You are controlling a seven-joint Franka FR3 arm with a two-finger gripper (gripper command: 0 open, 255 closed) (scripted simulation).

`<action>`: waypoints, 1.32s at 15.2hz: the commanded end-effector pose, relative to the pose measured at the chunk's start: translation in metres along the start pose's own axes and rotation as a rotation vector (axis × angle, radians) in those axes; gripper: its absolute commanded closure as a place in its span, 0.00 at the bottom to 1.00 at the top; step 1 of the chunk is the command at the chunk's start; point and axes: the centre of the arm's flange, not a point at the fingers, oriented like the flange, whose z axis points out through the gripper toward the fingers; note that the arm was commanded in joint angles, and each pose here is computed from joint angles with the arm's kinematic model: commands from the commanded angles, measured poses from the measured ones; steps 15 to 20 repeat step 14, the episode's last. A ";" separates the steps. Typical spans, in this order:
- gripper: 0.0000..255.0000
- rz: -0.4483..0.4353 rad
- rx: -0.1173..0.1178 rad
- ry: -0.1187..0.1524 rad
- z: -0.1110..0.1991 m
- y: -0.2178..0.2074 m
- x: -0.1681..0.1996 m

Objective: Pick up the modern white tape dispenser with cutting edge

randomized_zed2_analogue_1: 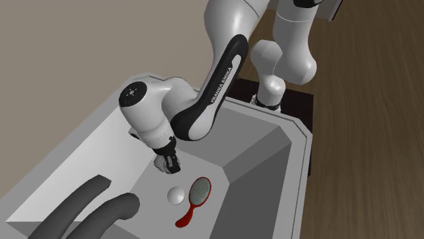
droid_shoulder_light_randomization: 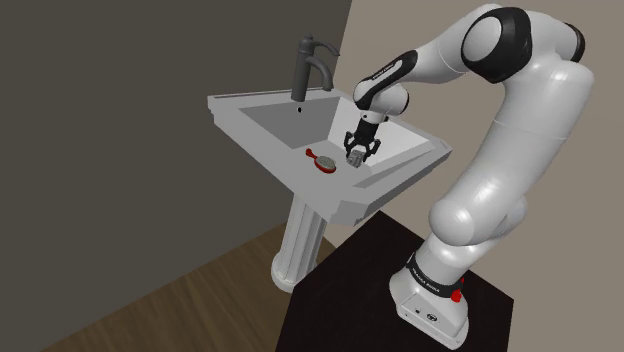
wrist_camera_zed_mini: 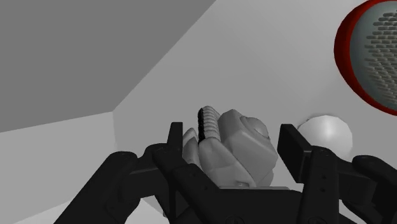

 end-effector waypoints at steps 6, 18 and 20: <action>1.00 0.000 0.000 0.000 -0.036 -0.001 -0.004; 1.00 0.000 0.000 0.000 -0.068 -0.002 -0.007; 1.00 0.000 0.000 0.000 -0.068 -0.002 -0.007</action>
